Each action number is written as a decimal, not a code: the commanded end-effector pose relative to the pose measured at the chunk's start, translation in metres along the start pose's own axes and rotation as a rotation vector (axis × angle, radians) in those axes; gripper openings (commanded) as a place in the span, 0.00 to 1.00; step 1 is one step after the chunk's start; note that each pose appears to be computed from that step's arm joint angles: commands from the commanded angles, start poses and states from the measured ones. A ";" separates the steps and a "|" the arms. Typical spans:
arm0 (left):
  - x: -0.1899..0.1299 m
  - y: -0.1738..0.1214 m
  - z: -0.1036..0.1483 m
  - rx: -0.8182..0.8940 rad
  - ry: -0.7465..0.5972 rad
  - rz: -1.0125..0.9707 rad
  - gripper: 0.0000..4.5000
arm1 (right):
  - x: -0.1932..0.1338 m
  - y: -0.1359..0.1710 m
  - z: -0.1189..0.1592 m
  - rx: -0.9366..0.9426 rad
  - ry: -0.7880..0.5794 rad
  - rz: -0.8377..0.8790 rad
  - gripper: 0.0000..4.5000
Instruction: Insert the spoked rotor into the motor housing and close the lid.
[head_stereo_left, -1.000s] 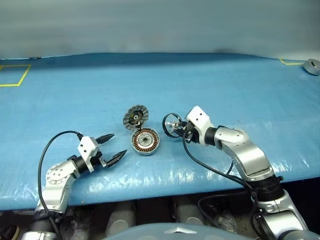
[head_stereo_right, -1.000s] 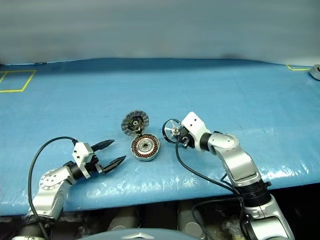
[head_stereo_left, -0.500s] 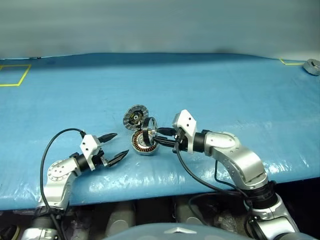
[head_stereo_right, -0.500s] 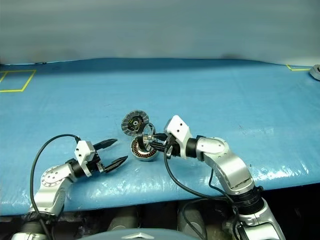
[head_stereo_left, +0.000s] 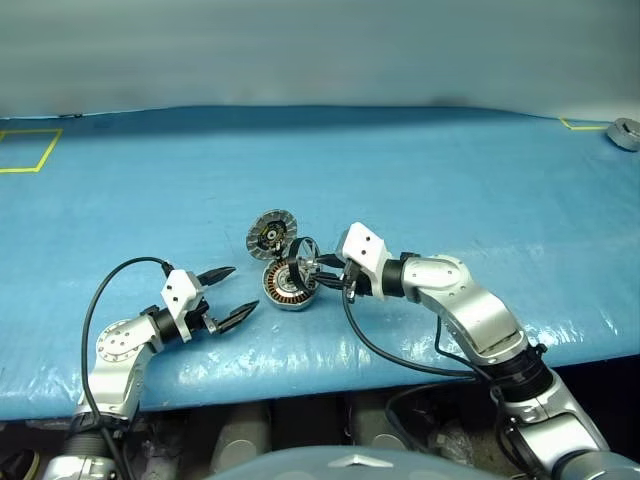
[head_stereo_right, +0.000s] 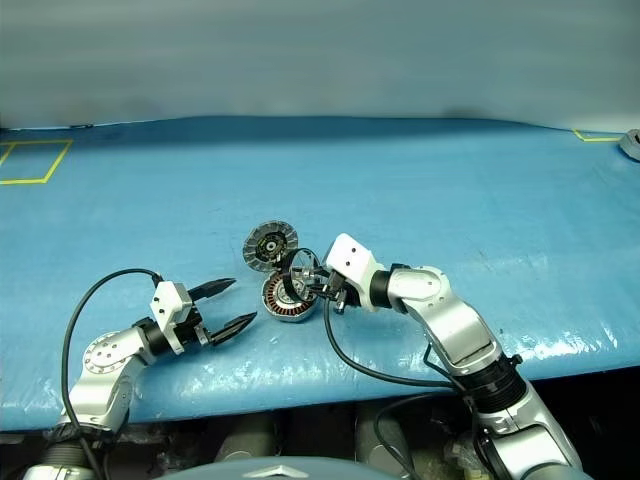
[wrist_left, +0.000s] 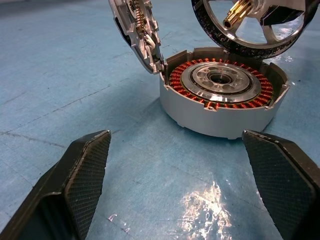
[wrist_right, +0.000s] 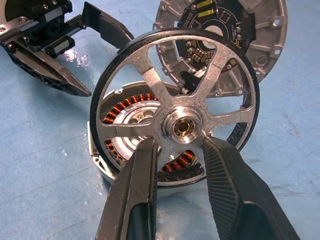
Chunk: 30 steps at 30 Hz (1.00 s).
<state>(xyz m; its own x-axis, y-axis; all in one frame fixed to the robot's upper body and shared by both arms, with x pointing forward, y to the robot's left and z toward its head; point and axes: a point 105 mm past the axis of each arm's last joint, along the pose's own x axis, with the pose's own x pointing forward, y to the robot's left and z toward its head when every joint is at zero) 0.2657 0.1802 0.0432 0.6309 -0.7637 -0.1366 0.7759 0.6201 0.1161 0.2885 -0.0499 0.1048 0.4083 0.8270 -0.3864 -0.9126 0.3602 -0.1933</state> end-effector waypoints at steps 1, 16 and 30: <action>0.000 0.002 0.006 0.030 -0.018 0.010 1.00 | -0.001 -0.002 0.010 -0.080 -0.011 0.001 0.27; -0.002 0.003 0.006 0.035 -0.018 0.029 1.00 | 0.001 -0.001 0.004 -0.170 0.056 0.057 0.27; -0.004 0.001 0.005 0.028 -0.016 0.038 1.00 | 0.006 0.002 -0.003 -0.266 0.130 0.093 0.27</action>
<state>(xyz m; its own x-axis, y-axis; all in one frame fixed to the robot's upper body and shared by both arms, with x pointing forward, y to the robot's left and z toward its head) 0.2628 0.1834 0.0374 0.6546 -0.7413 -0.1484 0.7558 0.6460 0.1071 0.2874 -0.0454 0.0987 0.3342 0.7907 -0.5130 -0.9218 0.1606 -0.3529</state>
